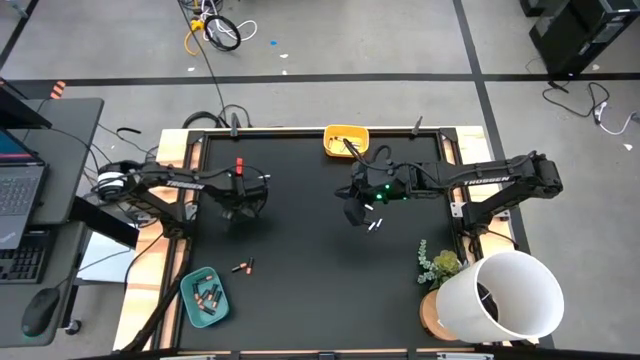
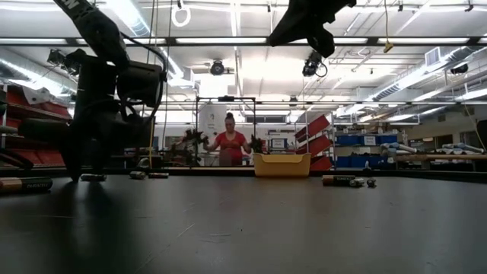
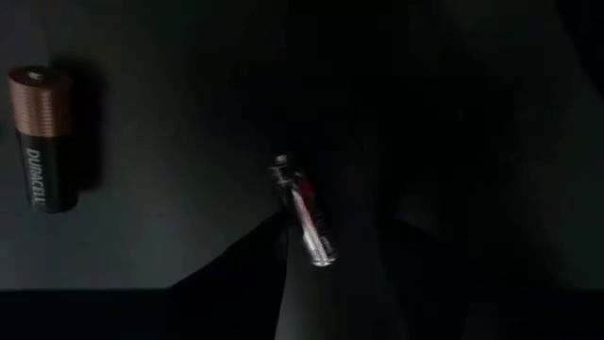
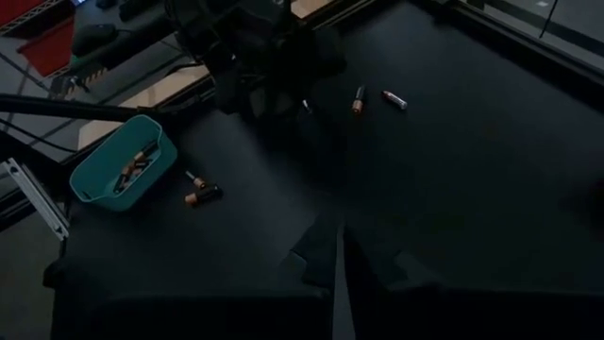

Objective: Sort batteries
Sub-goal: Put the silver battery into the yellow bin

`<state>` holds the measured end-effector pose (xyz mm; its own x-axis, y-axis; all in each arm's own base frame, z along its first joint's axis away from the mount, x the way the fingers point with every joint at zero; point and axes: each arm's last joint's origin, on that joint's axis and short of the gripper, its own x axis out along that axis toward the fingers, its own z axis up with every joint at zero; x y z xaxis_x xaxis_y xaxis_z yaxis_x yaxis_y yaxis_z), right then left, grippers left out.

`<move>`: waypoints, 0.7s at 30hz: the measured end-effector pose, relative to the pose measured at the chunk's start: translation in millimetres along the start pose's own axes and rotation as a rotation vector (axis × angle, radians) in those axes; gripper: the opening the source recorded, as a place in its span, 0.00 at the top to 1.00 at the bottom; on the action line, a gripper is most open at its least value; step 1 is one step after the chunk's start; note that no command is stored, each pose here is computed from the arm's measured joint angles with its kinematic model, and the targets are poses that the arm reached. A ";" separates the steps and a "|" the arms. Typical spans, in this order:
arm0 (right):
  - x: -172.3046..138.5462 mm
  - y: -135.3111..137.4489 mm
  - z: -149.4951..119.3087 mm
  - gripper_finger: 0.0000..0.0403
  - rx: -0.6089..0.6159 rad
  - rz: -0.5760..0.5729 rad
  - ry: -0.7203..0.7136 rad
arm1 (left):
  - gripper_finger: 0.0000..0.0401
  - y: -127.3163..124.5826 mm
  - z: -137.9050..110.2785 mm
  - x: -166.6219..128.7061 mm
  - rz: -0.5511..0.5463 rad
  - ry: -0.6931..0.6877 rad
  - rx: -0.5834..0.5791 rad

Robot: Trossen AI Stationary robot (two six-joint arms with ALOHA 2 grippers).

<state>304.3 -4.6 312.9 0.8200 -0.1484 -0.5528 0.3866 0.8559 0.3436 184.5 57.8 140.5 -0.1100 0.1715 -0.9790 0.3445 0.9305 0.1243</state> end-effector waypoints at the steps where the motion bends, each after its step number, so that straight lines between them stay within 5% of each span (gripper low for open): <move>1: 0.0 0.0 0.0 0.97 0.000 0.000 0.000 | 0.55 -0.4 0.0 0.3 -0.007 -0.004 0.000; 5: 0.0 0.0 -0.1 0.97 0.000 0.002 0.001 | 0.63 -1.4 0.1 0.7 -0.034 -0.019 -0.003; 12: 0.1 -0.5 0.1 0.97 0.001 0.001 0.002 | 0.91 -1.4 2.0 3.1 -0.055 -0.026 -0.096; 21: 0.4 -2.2 0.9 0.97 0.003 0.002 0.005 | 0.92 2.1 5.7 -1.9 -0.056 -0.023 -0.180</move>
<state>304.2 -7.0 312.6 0.8185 -0.1441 -0.5561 0.3863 0.8546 0.3472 190.8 57.6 141.7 -0.1019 0.1122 -0.9884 0.1658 0.9816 0.0944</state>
